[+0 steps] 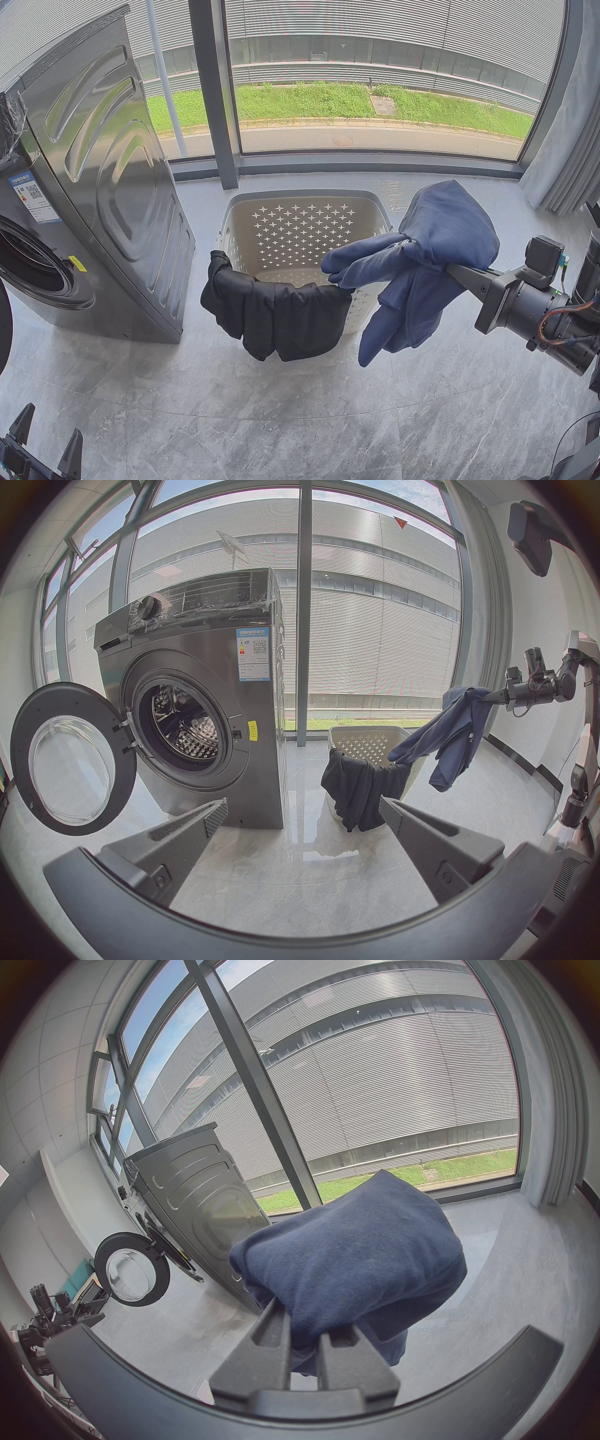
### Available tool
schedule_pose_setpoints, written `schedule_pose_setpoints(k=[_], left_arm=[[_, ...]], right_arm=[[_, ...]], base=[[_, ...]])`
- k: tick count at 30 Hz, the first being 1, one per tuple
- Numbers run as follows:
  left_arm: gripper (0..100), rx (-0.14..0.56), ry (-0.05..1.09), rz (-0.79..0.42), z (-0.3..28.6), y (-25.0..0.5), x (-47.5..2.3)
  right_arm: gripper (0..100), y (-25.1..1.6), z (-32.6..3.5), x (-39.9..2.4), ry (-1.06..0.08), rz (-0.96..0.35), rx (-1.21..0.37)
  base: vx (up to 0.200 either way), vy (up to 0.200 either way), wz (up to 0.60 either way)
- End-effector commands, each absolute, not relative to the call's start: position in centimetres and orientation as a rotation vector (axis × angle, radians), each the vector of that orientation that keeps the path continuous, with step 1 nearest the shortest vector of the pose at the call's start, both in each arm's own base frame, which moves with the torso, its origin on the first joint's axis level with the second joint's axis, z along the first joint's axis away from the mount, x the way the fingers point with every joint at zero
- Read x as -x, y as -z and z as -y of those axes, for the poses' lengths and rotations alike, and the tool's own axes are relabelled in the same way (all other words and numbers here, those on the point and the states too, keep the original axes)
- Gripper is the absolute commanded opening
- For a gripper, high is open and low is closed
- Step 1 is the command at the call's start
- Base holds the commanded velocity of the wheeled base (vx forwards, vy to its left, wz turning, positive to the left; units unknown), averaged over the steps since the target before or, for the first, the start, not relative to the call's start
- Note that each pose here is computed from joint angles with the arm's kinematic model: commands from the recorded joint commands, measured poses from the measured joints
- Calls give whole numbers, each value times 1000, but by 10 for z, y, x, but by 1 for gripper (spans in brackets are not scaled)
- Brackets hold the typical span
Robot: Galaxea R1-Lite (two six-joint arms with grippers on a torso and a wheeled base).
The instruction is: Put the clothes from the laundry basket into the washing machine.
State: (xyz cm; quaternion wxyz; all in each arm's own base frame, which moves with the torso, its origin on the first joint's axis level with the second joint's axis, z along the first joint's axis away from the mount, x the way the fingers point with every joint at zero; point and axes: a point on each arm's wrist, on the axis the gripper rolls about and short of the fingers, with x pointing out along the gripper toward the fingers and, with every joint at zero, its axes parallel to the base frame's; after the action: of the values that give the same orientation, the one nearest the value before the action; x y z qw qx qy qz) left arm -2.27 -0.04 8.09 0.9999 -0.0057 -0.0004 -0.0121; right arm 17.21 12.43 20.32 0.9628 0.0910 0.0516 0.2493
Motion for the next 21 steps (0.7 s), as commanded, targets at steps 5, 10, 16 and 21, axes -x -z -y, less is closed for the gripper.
schedule_pose_setpoints(k=[5, 10, 16, 21], left_arm=[[100, 12, 26, 0, 0, -76, 23], [100, 12, 26, 0, 0, -76, 23], [100, 12, 25, 0, 0, -76, 23], [100, 12, 25, 0, 0, -76, 23]], right_arm=[[0, -204, -124, -172, -507, -103, -186], [0, -205, -124, -171, -510, -97, -188], [0, -206, -124, -170, -518, -94, -195], [0, -206, -125, -170, -534, -94, -197]], base=[[0, 200, 0], [0, 200, 0], [0, 200, 0], [0, 200, 0]])
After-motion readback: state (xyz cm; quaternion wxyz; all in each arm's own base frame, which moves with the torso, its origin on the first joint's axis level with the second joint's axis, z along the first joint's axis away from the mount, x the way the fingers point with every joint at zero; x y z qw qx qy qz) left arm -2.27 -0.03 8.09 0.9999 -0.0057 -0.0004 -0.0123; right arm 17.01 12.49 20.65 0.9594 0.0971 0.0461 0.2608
